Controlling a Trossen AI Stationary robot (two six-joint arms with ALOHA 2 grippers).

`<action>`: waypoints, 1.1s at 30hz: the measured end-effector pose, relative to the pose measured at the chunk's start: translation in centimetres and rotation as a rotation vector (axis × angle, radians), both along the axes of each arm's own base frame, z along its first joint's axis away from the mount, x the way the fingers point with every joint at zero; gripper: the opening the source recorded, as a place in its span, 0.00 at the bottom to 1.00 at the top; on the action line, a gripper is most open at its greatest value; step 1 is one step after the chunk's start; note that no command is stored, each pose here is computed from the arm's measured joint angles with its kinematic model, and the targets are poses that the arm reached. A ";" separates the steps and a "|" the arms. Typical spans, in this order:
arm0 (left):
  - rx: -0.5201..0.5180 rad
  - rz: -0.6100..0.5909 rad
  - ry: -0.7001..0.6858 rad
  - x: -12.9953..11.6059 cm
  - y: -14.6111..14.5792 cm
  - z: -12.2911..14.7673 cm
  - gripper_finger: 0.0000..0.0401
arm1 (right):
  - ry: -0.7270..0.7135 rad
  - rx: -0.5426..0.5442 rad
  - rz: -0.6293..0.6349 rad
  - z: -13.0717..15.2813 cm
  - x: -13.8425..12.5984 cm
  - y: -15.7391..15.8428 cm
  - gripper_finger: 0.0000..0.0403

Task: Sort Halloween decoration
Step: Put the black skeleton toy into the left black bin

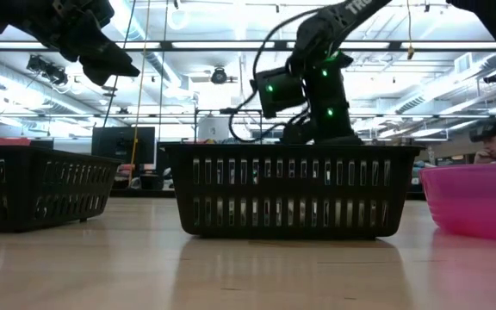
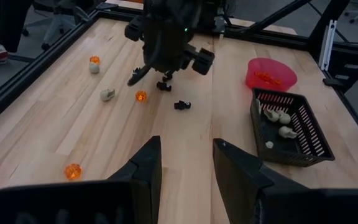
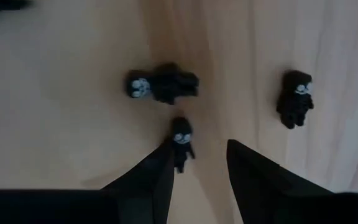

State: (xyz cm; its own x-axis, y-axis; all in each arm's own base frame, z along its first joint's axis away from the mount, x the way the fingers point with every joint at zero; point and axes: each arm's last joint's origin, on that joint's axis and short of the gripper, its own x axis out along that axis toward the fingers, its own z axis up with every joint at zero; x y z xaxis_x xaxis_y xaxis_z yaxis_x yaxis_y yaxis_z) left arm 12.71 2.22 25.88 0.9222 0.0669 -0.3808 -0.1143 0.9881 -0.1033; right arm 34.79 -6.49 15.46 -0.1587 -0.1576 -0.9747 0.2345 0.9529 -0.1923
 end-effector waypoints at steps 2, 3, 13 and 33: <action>0.000 0.000 -0.002 0.0 0.0 0.0 0.29 | -0.008 0.006 0.003 -0.5 -0.2 -0.1 0.37; 0.000 0.001 -0.005 0.0 0.0 0.0 0.29 | -0.020 0.011 0.004 -0.7 -0.2 -0.2 0.37; -0.005 0.003 -0.006 0.0 0.0 0.0 0.29 | -0.051 0.098 -0.004 -1.6 -0.7 -0.7 0.36; 0.001 0.015 -0.005 0.0 0.0 0.0 0.29 | -0.089 0.107 0.015 -0.4 0.9 0.7 0.11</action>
